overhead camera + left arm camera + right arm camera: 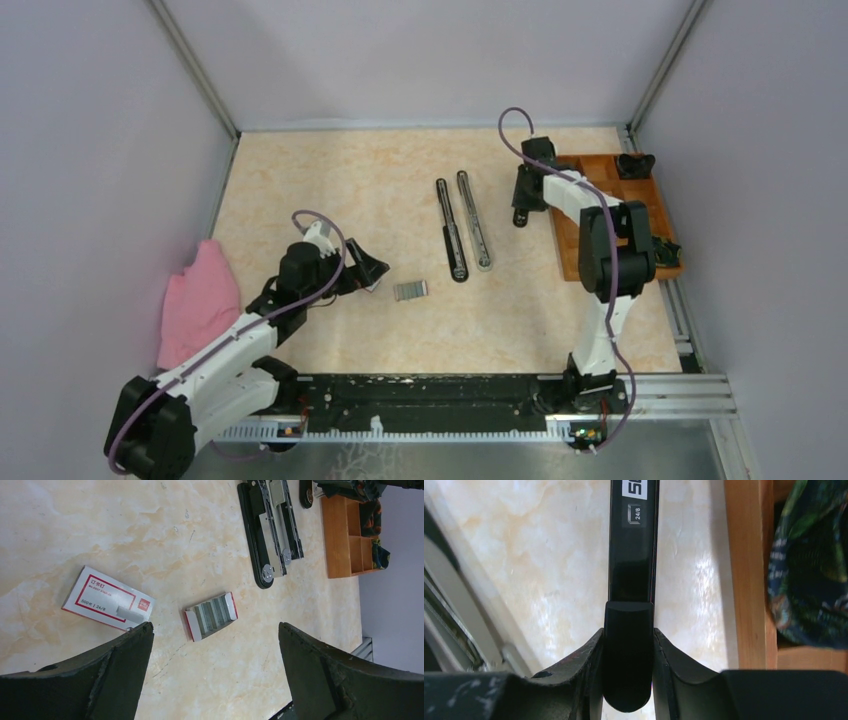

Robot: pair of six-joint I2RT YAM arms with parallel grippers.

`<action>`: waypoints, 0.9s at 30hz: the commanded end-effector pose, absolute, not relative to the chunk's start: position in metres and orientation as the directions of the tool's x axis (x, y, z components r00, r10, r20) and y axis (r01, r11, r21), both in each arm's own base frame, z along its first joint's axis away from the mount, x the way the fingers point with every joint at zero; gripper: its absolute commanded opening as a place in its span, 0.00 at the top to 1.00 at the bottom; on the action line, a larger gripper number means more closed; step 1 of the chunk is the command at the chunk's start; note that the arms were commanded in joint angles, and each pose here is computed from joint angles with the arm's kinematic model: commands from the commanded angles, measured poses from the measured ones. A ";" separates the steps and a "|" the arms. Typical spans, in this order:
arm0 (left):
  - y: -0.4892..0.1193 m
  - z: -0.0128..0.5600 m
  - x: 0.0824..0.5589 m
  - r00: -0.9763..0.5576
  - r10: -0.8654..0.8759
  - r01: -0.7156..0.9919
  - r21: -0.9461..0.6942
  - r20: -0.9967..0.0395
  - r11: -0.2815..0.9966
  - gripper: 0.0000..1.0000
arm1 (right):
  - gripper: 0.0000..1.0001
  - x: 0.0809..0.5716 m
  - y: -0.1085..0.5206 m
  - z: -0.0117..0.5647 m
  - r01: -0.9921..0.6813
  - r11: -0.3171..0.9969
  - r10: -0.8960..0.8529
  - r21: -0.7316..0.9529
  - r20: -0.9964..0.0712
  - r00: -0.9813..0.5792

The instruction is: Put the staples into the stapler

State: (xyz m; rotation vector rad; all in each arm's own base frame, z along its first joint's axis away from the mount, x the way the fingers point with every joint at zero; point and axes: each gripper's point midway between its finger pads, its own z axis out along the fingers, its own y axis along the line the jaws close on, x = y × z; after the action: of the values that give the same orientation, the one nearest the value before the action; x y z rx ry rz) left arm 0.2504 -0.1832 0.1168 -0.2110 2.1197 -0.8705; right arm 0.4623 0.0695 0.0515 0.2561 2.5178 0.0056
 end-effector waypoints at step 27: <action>-0.255 0.184 0.258 -0.728 -0.422 0.317 -0.812 -0.540 0.490 0.09 | 1.00 0.364 0.239 0.241 -0.307 0.814 0.307 0.493 -0.814 -0.492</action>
State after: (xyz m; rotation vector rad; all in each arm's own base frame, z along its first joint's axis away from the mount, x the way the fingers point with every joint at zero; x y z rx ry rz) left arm 0.2494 -0.2401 0.1508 -0.1305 2.1019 -1.2160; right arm 0.3598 0.2124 0.1658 -0.0255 2.2169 0.5520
